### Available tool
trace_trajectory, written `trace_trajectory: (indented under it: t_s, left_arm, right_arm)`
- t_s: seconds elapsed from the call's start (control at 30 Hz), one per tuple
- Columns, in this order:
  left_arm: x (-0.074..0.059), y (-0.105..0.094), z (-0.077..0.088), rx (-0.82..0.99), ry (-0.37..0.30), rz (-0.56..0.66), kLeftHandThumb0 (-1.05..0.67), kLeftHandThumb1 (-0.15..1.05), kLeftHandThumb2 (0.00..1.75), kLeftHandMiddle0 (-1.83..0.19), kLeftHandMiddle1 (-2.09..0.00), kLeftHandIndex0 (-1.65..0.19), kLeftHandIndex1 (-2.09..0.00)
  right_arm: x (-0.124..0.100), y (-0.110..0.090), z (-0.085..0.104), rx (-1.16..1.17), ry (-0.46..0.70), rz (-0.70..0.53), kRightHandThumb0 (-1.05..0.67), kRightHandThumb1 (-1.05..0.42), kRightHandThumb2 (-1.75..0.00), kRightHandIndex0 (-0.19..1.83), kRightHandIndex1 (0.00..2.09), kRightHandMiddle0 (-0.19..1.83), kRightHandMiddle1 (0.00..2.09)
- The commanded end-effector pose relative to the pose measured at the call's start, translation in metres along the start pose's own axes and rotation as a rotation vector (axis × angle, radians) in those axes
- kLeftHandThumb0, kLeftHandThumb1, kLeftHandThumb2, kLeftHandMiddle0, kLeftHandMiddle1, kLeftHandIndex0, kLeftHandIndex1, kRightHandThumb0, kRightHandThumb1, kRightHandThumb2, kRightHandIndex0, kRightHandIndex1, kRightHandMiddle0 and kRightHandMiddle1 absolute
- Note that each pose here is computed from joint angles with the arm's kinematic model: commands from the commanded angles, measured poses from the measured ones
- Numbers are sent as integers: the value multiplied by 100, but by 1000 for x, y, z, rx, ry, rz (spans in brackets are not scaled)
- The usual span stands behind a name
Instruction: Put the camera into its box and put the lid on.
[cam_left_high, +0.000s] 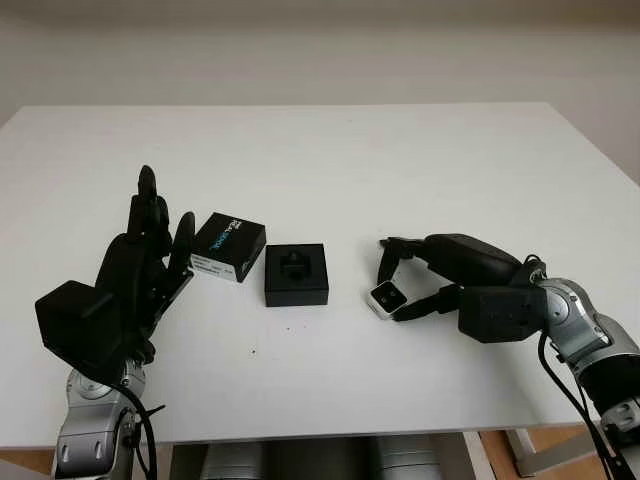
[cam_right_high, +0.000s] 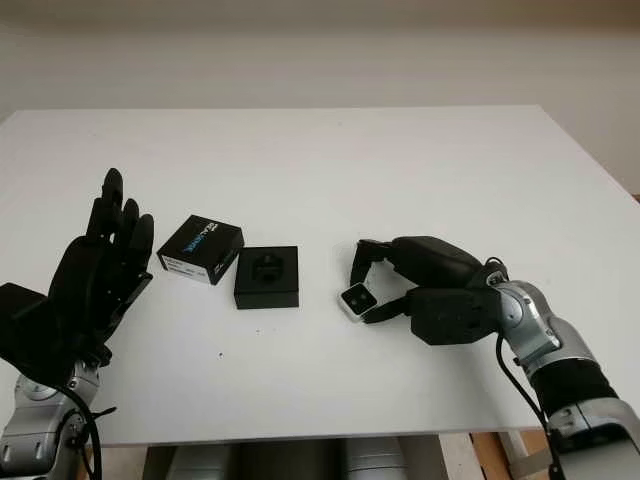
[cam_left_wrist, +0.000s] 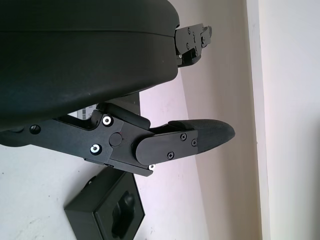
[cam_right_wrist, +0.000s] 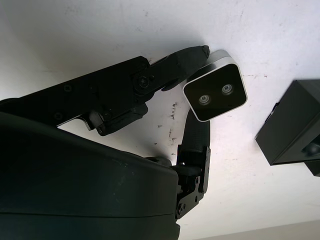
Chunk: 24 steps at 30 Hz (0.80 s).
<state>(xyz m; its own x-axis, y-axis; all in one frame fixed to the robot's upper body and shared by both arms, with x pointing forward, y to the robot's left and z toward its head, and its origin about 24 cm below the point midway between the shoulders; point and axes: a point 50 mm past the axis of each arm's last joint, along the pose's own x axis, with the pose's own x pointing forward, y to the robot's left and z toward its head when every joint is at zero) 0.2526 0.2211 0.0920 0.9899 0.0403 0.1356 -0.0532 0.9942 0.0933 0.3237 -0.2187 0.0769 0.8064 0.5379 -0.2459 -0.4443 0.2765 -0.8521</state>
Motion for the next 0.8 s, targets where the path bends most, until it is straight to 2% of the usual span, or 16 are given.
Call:
trace_trajectory:
  t_s: [0.0,0.37,0.57,0.77]
  left_arm:
    - [-1,2,4,15,-18,-6,-61,105,54,19,0,19,0]
    - [-1,2,5,21,-16,-13,-59,105,55,19,0,19,0]
    - [0,0,5,22,-16,-14,-58,105,56,19,0,19,0]
    - [1,-1,5,19,-15,-15,-57,105,57,19,0,19,0]
  right_arm:
    - [1,4,-4,25,22,12,-45,-97,-5,30,5,32,165]
    - [3,-1,0,112,-15,-70,-44,-97,-5,21,2,29,170]
    - [5,-10,7,162,-59,-118,-41,-96,-5,19,3,30,164]
    - [8,-14,11,191,-85,-140,-46,-98,-6,17,3,28,163]
